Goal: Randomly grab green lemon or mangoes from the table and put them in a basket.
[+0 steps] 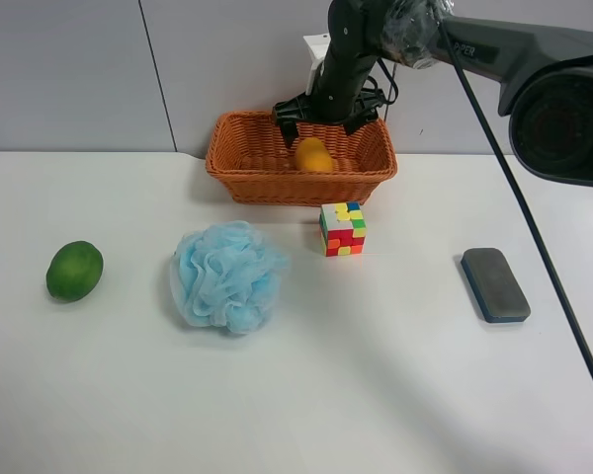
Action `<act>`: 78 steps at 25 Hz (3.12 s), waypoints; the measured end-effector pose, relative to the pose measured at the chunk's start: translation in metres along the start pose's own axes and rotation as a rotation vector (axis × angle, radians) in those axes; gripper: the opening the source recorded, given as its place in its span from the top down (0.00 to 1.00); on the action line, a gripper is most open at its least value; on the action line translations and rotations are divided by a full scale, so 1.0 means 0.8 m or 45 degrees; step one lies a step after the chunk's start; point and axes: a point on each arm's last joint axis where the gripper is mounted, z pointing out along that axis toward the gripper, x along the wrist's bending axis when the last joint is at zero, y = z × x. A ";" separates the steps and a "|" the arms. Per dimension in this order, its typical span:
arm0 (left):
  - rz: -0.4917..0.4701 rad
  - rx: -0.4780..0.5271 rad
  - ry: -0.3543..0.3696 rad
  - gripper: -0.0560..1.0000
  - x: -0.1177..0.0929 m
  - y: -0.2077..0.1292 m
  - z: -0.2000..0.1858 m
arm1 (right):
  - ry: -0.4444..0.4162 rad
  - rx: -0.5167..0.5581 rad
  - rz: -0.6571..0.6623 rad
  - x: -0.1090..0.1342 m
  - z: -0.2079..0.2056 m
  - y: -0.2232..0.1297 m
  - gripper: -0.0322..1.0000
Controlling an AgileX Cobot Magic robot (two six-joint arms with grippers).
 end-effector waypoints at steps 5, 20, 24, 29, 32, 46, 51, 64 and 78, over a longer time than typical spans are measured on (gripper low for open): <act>0.000 0.000 0.000 0.01 0.000 0.000 0.000 | -0.008 0.013 -0.001 -0.001 -0.010 0.002 0.01; 0.000 0.000 0.000 0.01 0.000 0.000 0.000 | 0.030 0.036 -0.105 -0.010 -0.205 0.024 0.01; 0.000 0.000 0.000 0.01 0.000 0.000 0.000 | 0.149 -0.017 -0.167 -0.004 -0.254 0.021 0.01; 0.000 0.000 0.000 0.01 0.000 0.000 0.000 | 0.179 0.014 -0.227 -0.003 -0.299 -0.015 0.01; 0.000 0.000 0.000 0.01 0.000 0.000 0.000 | 0.153 0.074 -0.259 -0.011 -0.327 -0.058 0.01; 0.000 0.000 0.000 0.01 0.000 0.000 0.000 | 0.141 0.035 -0.265 -0.063 -0.448 -0.290 0.01; 0.000 0.000 0.000 0.01 0.000 0.000 0.000 | 0.144 -0.017 -0.264 -0.075 -0.455 -0.355 0.01; 0.000 0.000 0.000 0.01 0.000 0.000 0.000 | -0.071 -0.300 0.007 -0.101 -0.444 -0.462 0.01; 0.000 0.000 0.000 0.01 0.000 0.000 0.000 | -0.267 -0.604 0.157 -0.098 -0.450 -0.500 0.01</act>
